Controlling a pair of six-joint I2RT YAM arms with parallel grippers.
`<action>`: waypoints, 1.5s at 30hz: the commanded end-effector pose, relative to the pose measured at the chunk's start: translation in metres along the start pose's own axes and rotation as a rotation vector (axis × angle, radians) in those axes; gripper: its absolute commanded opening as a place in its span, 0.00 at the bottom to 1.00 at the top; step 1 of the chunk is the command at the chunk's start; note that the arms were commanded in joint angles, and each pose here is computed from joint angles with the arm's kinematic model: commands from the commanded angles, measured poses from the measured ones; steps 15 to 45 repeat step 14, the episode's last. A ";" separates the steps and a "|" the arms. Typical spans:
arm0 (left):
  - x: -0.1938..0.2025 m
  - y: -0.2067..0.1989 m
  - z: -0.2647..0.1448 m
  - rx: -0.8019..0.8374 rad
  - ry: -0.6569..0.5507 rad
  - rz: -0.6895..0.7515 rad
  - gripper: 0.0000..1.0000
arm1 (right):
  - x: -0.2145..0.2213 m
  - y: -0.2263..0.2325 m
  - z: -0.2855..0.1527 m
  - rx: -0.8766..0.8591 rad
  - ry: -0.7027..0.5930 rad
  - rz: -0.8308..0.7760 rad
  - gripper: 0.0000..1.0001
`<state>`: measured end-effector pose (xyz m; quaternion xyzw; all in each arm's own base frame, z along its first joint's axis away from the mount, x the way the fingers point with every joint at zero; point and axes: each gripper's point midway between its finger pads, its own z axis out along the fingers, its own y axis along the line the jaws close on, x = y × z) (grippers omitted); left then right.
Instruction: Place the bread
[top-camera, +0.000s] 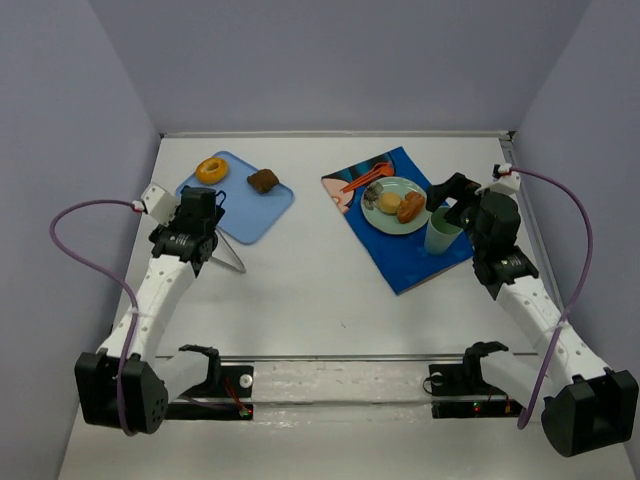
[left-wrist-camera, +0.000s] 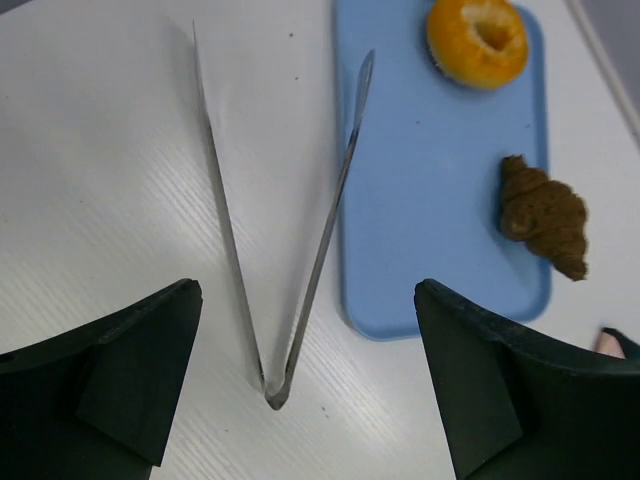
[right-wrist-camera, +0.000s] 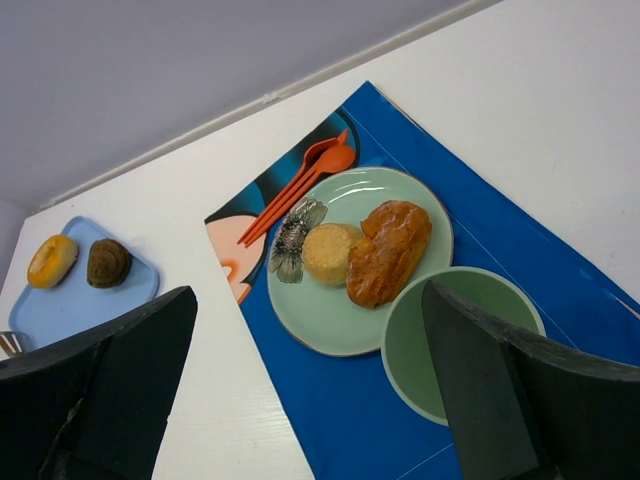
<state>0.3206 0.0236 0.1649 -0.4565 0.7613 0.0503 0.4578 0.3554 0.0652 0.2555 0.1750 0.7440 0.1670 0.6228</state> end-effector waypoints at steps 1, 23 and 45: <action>-0.031 0.000 -0.024 0.081 -0.102 -0.106 0.99 | -0.021 0.004 -0.008 -0.006 -0.077 0.027 1.00; -0.054 0.000 -0.051 0.192 -0.172 -0.170 0.99 | -0.022 0.001 -0.010 0.005 -0.095 0.030 1.00; -0.054 0.000 -0.051 0.192 -0.172 -0.170 0.99 | -0.022 0.001 -0.010 0.005 -0.095 0.030 1.00</action>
